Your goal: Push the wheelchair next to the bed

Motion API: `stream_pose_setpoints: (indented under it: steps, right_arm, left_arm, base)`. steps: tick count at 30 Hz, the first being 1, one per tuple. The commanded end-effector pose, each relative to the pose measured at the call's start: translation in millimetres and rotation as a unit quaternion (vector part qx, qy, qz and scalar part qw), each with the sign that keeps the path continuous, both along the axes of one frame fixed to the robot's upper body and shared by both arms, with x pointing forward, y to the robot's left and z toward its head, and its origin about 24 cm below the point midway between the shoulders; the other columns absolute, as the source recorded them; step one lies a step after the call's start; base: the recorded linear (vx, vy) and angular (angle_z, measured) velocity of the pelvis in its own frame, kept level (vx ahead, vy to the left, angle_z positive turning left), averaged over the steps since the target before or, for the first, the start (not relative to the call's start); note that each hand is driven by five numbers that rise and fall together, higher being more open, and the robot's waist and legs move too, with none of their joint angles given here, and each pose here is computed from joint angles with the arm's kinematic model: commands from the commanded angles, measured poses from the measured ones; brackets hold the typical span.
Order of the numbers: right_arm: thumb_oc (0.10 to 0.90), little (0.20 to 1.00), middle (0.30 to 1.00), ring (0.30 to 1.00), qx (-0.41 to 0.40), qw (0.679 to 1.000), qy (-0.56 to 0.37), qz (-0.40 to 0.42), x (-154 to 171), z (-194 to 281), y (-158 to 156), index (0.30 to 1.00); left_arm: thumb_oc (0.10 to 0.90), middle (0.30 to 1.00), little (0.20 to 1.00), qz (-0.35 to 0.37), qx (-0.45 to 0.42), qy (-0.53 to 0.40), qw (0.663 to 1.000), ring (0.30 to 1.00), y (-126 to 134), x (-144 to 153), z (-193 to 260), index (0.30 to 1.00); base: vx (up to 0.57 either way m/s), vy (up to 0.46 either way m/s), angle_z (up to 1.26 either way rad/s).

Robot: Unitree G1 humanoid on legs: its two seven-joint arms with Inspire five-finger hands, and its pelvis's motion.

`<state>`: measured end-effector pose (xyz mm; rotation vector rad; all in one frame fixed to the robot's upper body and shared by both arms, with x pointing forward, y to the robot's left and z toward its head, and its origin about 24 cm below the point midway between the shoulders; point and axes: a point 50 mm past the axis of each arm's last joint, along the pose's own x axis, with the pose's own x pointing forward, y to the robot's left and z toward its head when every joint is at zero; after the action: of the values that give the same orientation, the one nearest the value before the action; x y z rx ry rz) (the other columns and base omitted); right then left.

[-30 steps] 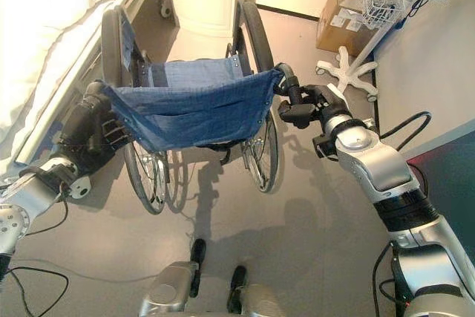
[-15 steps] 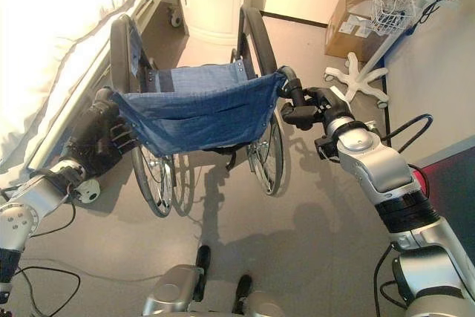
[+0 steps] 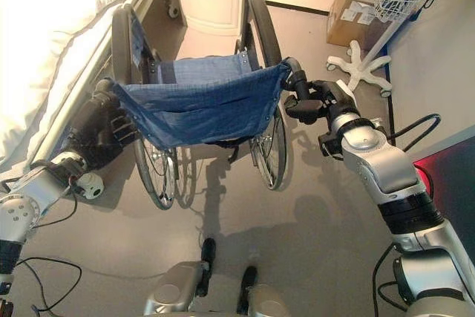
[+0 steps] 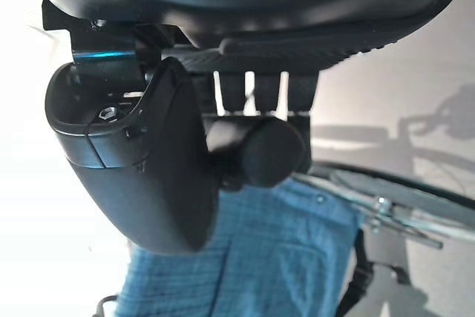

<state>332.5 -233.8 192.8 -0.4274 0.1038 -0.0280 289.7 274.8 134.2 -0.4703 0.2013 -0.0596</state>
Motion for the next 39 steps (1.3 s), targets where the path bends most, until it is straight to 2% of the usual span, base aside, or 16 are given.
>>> stream_pose_setpoints:
  steps: [1,9,10,11,12,13,21,25,30,32,36,39]
  right_arm:
    - [0.400,0.300,0.300,0.300,-0.011,0.990,-0.101,0.099,-7,31,31,0.300]
    - [0.400,0.300,0.300,0.300,-0.005,0.992,-0.085,0.090,-5,23,34,0.300]
    - [0.425,0.338,0.338,0.338,-0.003,0.993,-0.083,0.087,-5,22,33,0.338]
    - [0.574,0.561,0.561,0.561,-0.002,0.993,-0.082,0.084,-5,21,33,0.561]
    - [0.769,0.853,0.853,0.853,-0.001,0.993,-0.083,0.082,-5,21,32,0.853]
    - [0.800,0.900,0.900,0.900,-0.001,0.994,-0.083,0.076,-5,20,30,0.900]
    - [0.800,0.900,0.900,0.900,-0.003,0.994,-0.091,0.053,-6,24,21,0.900]
    - [0.800,0.900,0.900,0.900,0.001,0.994,-0.102,0.037,-9,28,13,0.900]
    - [0.800,0.900,0.900,0.900,0.004,0.993,-0.116,0.017,-12,34,3,0.900]
    - [0.800,0.900,0.900,0.900,0.007,0.992,-0.126,0.004,-15,38,-5,0.900]
    - [0.800,0.900,0.900,0.900,0.011,0.990,-0.137,-0.013,-18,41,-15,0.900]
    - [0.800,0.900,0.900,0.900,0.018,0.989,-0.143,-0.030,-23,41,-23,0.900]
  left_arm:
    - [0.400,0.300,0.300,0.052,-0.005,-0.126,0.991,0.300,11,11,58,0.300]
    - [0.400,0.300,0.300,0.050,0.004,-0.109,0.993,0.300,11,10,53,0.300]
    - [0.400,0.300,0.300,0.052,0.005,-0.107,0.993,0.300,11,10,52,0.300]
    - [0.444,0.366,0.366,0.053,0.006,-0.106,0.993,0.366,11,10,52,0.366]
    - [0.546,0.519,0.519,0.056,0.007,-0.105,0.993,0.519,12,9,51,0.519]
    - [0.800,0.900,0.900,0.061,0.012,-0.103,0.993,0.900,14,9,50,0.900]
    - [0.800,0.900,0.900,0.099,0.037,-0.092,0.990,0.900,29,5,47,0.900]
    - [0.800,0.900,0.900,0.137,0.076,-0.094,0.983,0.900,44,1,51,0.900]
    - [0.800,0.900,0.900,0.192,0.138,-0.102,0.966,0.900,67,-7,64,0.900]
    - [0.800,0.900,0.900,0.237,0.180,-0.105,0.949,0.900,85,-14,73,0.900]
    - [0.800,0.900,0.900,0.294,0.211,-0.104,0.926,0.900,110,-24,82,0.900]
    - [0.800,0.900,0.900,0.307,0.190,-0.099,0.927,0.900,122,-32,82,0.900]
  base:
    - [0.00,-0.052,0.05]
    - [0.03,-0.028,0.03]
    - [0.03,-0.014,0.08]
    - [0.01,-0.014,0.08]
    - [0.01,-0.020,0.06]
    - [0.00,-0.020,0.04]
    - [0.00,-0.009,0.00]
    - [0.00,0.000,0.00]
    - [0.00,0.000,0.00]
    - [0.00,0.000,0.00]
    - [-0.01,0.000,0.02]
    - [0.00,0.000,0.00]
